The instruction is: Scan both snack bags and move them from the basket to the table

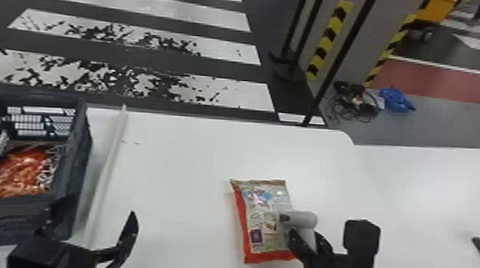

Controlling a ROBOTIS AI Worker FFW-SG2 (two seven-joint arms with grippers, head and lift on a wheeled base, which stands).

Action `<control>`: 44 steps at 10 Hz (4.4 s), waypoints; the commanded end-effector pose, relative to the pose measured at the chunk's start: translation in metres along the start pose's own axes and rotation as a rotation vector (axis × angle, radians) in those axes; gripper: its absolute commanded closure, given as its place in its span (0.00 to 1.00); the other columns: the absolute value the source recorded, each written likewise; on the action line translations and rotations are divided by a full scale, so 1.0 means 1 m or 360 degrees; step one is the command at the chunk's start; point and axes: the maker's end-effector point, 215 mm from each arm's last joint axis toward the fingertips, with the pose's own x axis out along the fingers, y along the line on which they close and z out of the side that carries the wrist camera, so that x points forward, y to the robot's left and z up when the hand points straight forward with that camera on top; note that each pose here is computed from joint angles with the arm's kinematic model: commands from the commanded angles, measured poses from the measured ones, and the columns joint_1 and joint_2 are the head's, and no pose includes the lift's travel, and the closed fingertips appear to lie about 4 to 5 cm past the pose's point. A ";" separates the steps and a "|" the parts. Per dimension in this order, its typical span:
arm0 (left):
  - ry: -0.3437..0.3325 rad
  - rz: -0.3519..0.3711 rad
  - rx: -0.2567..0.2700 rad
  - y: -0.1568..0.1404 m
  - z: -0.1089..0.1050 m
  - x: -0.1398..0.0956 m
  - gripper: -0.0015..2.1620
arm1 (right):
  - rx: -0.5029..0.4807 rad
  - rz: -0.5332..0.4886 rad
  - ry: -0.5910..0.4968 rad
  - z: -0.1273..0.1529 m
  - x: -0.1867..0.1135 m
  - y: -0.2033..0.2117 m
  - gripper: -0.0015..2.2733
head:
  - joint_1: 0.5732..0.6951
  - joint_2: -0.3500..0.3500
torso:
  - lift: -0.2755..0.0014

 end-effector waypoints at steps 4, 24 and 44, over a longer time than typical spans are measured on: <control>-0.0004 0.0002 0.0004 0.001 0.001 -0.001 0.03 | -0.0010 -0.0003 -0.0003 -0.003 0.004 -0.002 0.99 | 1.00 0.16 | 0.64; -0.0025 -0.0006 0.0029 -0.008 0.009 -0.007 0.03 | -0.0145 -0.0240 -0.0023 -0.011 0.081 -0.129 0.91 | 1.00 0.00 | 0.64; -0.0022 -0.0003 0.0029 -0.008 -0.002 -0.007 0.03 | 0.0343 0.0508 0.0193 0.022 0.046 -0.008 0.03 | 1.00 0.15 | 0.64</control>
